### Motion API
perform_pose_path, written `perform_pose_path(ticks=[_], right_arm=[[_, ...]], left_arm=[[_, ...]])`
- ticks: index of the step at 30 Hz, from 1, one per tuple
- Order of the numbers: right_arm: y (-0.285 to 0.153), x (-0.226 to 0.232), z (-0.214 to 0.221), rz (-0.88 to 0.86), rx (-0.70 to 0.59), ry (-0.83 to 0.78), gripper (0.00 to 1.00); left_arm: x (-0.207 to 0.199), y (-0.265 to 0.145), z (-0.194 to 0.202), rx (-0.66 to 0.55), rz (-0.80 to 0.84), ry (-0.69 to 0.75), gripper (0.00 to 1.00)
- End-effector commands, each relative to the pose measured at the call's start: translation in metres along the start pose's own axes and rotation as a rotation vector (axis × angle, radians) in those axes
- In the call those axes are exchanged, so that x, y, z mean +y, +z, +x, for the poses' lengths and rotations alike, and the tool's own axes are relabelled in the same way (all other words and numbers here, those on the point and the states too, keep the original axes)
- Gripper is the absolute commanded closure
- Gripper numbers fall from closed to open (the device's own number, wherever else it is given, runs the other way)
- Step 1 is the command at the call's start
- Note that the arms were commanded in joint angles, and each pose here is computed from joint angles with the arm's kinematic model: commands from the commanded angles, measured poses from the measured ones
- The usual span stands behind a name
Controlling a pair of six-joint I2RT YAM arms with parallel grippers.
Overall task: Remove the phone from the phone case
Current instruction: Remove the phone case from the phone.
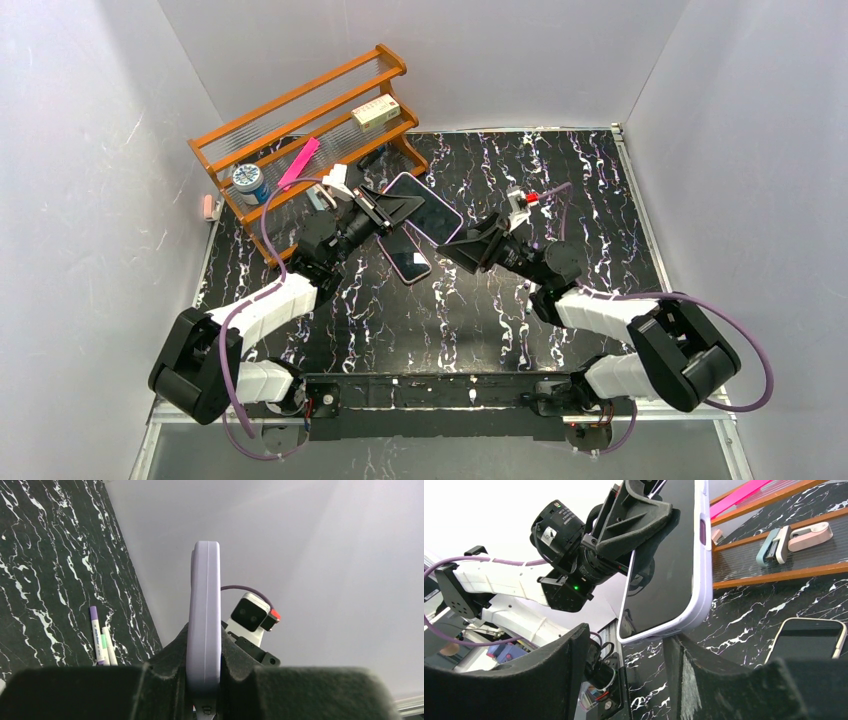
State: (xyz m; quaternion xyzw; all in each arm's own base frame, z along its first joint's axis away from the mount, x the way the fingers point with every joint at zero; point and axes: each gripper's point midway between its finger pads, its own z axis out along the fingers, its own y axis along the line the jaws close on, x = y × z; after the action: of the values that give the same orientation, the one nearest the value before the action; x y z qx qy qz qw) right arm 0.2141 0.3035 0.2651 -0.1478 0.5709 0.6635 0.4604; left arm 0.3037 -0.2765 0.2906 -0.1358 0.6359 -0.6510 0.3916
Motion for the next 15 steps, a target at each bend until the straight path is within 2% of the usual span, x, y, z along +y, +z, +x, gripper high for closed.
perform_pose_path(ticks=[1,8,15], right_arm=[[0.013,0.022,-0.025,-0.098,-0.074,-0.098,0.41],[0.013,0.019,-0.020,-0.120,-0.057,-0.161,0.74],[0.015,0.016,-0.018,-0.148,-0.013,-0.454,0.99]], left_arm=[[-0.043,-0.004,-0.010,-0.038,0.134,0.012,1.00],[-0.040,-0.003,-0.007,-0.018,0.125,-0.024,1.00],[-0.035,0.001,0.006,0.061,0.114,-0.112,1.00]])
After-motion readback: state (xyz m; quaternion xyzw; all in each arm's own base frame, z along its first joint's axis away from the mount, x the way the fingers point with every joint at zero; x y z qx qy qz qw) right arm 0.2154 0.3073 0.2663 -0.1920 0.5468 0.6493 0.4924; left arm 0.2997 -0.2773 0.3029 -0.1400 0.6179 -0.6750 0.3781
